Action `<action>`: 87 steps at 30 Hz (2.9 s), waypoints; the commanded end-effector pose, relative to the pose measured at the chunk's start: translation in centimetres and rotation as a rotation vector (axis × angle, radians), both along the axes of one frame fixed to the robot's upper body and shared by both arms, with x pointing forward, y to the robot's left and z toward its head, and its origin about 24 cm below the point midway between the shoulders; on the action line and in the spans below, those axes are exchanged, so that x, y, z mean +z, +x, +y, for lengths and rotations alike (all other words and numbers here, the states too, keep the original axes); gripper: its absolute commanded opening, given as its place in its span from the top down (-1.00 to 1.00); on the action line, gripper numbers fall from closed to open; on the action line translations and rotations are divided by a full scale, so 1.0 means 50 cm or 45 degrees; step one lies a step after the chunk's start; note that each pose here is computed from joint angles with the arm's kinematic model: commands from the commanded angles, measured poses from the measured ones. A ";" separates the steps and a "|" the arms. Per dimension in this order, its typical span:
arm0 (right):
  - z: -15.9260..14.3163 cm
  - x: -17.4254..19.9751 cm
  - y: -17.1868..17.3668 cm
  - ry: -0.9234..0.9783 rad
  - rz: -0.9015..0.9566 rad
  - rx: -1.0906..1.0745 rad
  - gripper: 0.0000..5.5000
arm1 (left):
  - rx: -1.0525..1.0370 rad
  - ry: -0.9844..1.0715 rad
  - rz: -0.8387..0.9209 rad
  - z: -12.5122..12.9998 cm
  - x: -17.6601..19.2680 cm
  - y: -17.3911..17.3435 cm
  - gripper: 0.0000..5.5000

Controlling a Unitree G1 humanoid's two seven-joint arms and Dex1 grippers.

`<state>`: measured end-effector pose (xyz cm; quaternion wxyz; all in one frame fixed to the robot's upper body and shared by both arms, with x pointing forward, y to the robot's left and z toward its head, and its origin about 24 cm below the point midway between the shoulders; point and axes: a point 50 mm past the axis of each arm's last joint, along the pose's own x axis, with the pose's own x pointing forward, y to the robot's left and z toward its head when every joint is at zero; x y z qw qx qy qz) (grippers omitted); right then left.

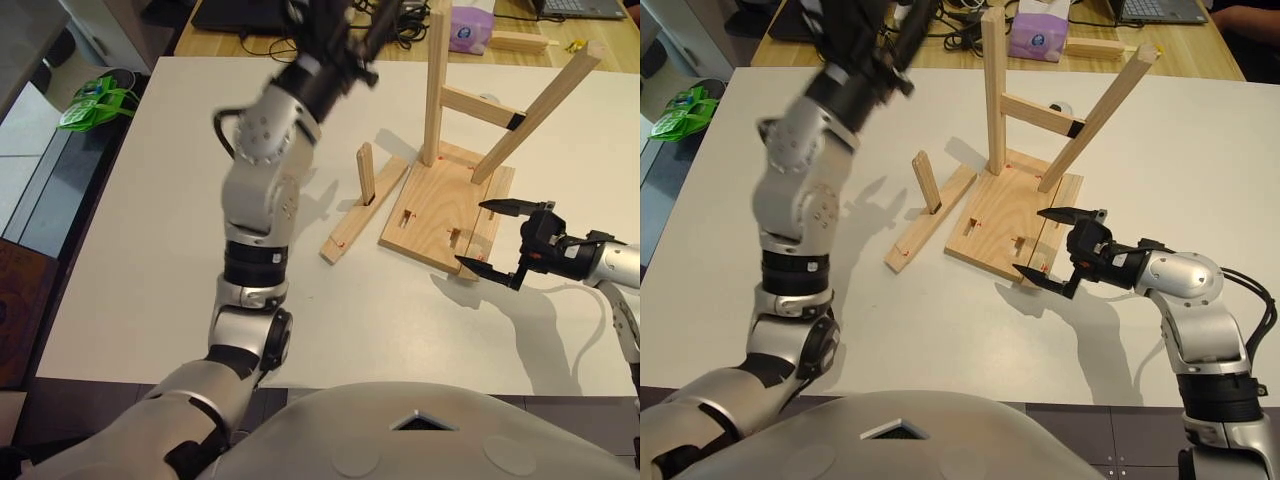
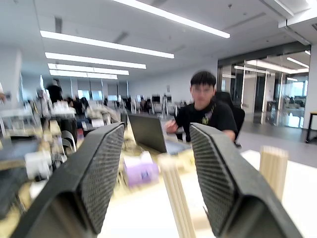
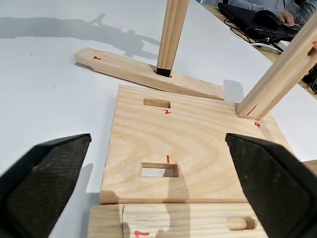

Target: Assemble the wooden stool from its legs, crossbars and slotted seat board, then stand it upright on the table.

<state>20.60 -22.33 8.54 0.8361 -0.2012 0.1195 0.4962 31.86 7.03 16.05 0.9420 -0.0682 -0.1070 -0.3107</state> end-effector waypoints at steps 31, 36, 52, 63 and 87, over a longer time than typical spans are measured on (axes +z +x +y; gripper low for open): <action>0.017 -0.015 0.006 -0.023 -0.028 0.024 -0.82 | -0.129 0.288 0.576 -0.051 -0.266 -0.035 0.12; 0.026 -0.021 0.006 -0.009 -0.033 0.017 -0.82 | -0.101 0.111 0.181 -0.071 -0.061 0.009 0.12; -0.008 -0.029 -0.030 -0.023 -0.002 -0.107 -0.82 | 0.016 0.469 0.537 0.204 -0.109 -0.187 0.12; -0.002 -0.021 -0.017 -0.043 -0.029 -0.058 -0.82 | -0.169 0.525 0.740 0.108 -0.218 -0.231 -0.07; 0.010 -0.021 -0.003 -0.019 -0.079 -0.053 -0.82 | -0.077 0.774 0.788 0.079 -0.317 -0.203 0.20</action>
